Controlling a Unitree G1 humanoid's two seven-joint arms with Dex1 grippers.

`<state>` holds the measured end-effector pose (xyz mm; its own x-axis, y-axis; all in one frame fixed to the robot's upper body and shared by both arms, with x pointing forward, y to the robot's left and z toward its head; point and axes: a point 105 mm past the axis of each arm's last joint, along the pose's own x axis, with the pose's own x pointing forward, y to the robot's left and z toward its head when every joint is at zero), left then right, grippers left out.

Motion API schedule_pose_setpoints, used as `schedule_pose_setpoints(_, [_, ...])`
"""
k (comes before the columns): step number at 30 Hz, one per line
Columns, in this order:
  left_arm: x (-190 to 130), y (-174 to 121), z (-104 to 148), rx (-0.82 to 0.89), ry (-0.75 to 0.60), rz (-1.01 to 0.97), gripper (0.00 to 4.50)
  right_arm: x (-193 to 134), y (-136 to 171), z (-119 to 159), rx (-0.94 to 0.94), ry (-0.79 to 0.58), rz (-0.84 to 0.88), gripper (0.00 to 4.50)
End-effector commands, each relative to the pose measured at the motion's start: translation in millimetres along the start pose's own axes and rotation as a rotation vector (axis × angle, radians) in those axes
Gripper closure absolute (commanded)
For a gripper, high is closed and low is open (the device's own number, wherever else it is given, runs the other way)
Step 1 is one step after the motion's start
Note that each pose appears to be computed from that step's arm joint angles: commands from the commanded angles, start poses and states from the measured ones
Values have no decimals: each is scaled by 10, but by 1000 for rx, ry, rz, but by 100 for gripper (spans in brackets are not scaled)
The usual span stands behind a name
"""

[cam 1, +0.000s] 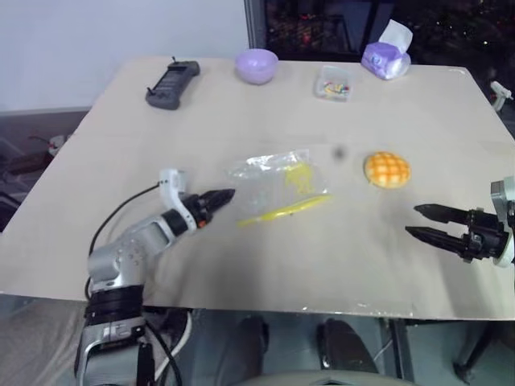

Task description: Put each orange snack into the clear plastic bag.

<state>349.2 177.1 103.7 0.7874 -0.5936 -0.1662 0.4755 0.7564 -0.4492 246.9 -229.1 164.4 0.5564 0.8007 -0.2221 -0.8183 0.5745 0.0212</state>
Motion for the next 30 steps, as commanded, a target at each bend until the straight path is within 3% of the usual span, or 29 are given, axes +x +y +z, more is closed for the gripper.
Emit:
schedule_pose_setpoints(1, [187, -3, -291, 4, 98, 35, 173, -17, 1, 100, -51, -15, -3, 159])
schedule_pose_setpoints(6, [304, 62, -549, 73, 213, 124, 173, 11, 35, 84, -50, -27, -15, 159])
schedule_pose_setpoints(11, [378, 60, -630, 33, 235, 159, 173, 24, 65, 56, -44, -27, -19, 159])
schedule_pose_setpoints(14, [424, 9, -557, 7, 209, 150, 303, 20, 70, 55, -44, -27, -23, 151])
schedule_pose_setpoints(15, [442, -6, -529, -4, 205, 144, 367, 22, 62, 51, -45, -26, -26, 151])
schedule_pose_setpoints(17, [459, -19, -471, 23, 198, 142, 434, 43, 50, 34, -51, -18, -32, 151])
schedule_pose_setpoints(22, [501, -240, -309, -39, 160, 53, 434, 172, 47, -8, -85, 5, -42, 151])
schedule_pose_setpoints(25, [562, -390, -245, -160, 194, 46, 434, 369, 16, -96, -138, 61, -66, 151])
schedule_pose_setpoints(30, [681, -604, -15, -333, 204, 47, 434, 821, -103, -187, -432, 138, -141, 151])
